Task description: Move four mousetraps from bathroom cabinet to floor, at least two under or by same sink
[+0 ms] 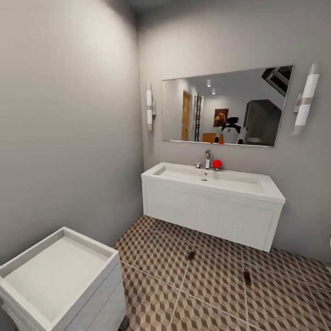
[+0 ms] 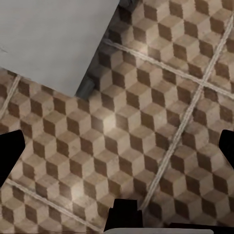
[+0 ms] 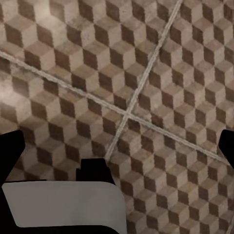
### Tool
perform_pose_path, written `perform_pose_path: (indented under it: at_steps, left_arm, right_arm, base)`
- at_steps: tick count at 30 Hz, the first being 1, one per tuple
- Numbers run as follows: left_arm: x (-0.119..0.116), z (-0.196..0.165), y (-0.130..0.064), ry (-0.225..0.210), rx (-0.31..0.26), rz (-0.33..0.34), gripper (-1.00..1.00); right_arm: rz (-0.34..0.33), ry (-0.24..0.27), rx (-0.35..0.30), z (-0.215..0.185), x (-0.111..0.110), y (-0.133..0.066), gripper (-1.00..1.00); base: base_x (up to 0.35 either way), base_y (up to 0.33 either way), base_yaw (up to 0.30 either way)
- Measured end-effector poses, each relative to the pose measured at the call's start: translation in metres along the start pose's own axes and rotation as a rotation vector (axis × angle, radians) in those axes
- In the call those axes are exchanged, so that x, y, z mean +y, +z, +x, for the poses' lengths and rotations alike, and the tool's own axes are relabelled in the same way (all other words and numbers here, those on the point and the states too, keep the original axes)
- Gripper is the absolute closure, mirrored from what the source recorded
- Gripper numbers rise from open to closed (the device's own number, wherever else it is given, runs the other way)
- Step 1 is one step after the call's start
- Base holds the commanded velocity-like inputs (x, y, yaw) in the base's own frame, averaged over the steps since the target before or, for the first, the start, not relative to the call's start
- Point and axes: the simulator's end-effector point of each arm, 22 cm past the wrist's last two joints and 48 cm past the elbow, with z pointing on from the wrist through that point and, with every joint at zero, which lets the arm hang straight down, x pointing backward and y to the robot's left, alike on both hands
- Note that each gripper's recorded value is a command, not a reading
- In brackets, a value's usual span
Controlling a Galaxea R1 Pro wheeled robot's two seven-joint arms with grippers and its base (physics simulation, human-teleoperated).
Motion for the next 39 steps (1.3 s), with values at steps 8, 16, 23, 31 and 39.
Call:
perform_pose_path:
  at_steps: [8, 16, 23, 31, 39]
  left_arm:
    - [0.0, -0.0001, 0.0, 0.0, 0.0, 0.0, -1.0]
    - [0.0, -0.0002, 0.0, 0.0, 0.0, 0.0, -1.0]
    - [0.0, -0.0002, 0.0, 0.0, 0.0, 0.0, -1.0]
    - [0.0, 0.0, 0.0, 0.0, 0.0, 0.0, -1.0]
    - [0.0, 0.0, 0.0, 0.0, 0.0, 0.0, -1.0]
  right_arm:
    - [0.0, 0.0, 0.001, 0.0003, 0.0002, 0.0, -1.0]
    - [0.002, -0.001, 0.0, 0.0002, -0.0018, 0.0003, -1.0]
    - [0.001, -0.001, 0.0, 0.0, -0.0005, 0.0001, -1.0]
    - [0.0, -0.002, 0.0, 0.0002, 0.0001, 0.0, -1.0]
    - [0.0, -0.001, -0.001, -0.0002, 0.0002, 0.0, -1.0]
  base:
    - [0.0, 0.0, 0.286]
    - [0.0, 0.0, 0.286]
    - [0.0, 0.0, 0.286]
    - [0.0, 0.0, 0.286]
    - [0.0, 0.0, 0.286]
